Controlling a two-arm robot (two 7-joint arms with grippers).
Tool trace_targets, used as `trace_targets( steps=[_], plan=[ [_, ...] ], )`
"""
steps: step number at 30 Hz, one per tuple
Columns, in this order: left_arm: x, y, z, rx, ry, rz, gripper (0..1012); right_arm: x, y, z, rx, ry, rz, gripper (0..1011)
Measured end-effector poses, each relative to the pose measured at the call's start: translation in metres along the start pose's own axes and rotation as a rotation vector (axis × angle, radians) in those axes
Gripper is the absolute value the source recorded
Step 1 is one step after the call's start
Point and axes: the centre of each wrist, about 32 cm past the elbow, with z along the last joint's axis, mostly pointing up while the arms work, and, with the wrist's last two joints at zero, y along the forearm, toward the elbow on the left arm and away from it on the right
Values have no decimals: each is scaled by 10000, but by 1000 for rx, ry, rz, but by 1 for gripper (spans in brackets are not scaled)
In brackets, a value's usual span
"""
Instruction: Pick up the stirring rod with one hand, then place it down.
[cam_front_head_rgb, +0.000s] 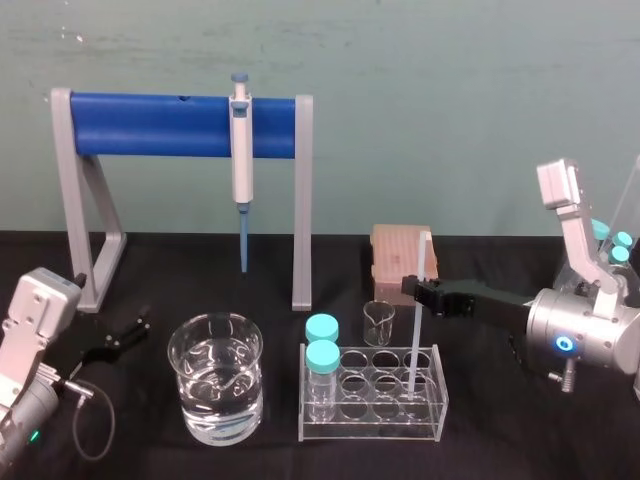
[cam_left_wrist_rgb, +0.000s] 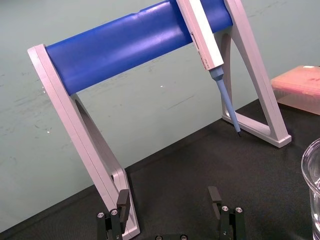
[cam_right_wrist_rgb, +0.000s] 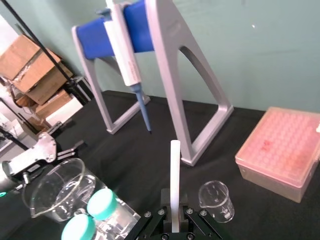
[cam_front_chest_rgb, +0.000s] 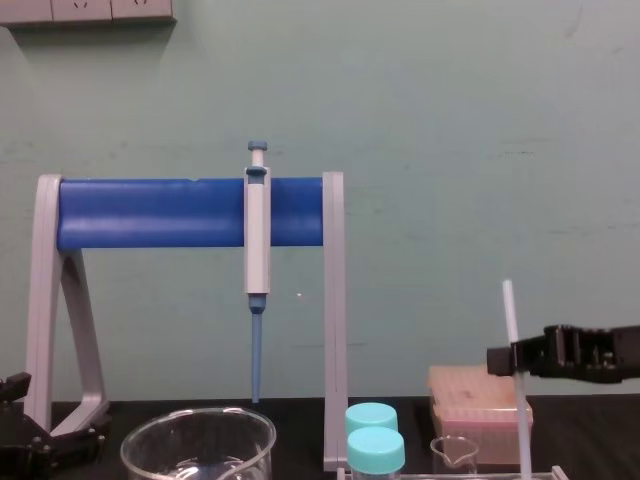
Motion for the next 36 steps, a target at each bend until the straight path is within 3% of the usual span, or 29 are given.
trace_targets(
  steps=[5, 11, 20, 26, 36],
  plan=[
    [0, 0, 0, 0, 0, 0, 1005, -86, -66, 26, 22, -37, 13, 72],
    [0, 0, 0, 0, 0, 0, 1005, -217, -154, 68, 58, -170, 8, 72],
    [0, 0, 0, 0, 0, 0, 1005, -338, -275, 198, 113, -346, 1, 72],
    [0, 0, 0, 0, 0, 0, 1005, -377, -360, 291, 150, -388, -1, 72],
    [0, 0, 0, 0, 0, 0, 1005, -406, -501, 387, 209, -402, -9, 72]
  ],
)
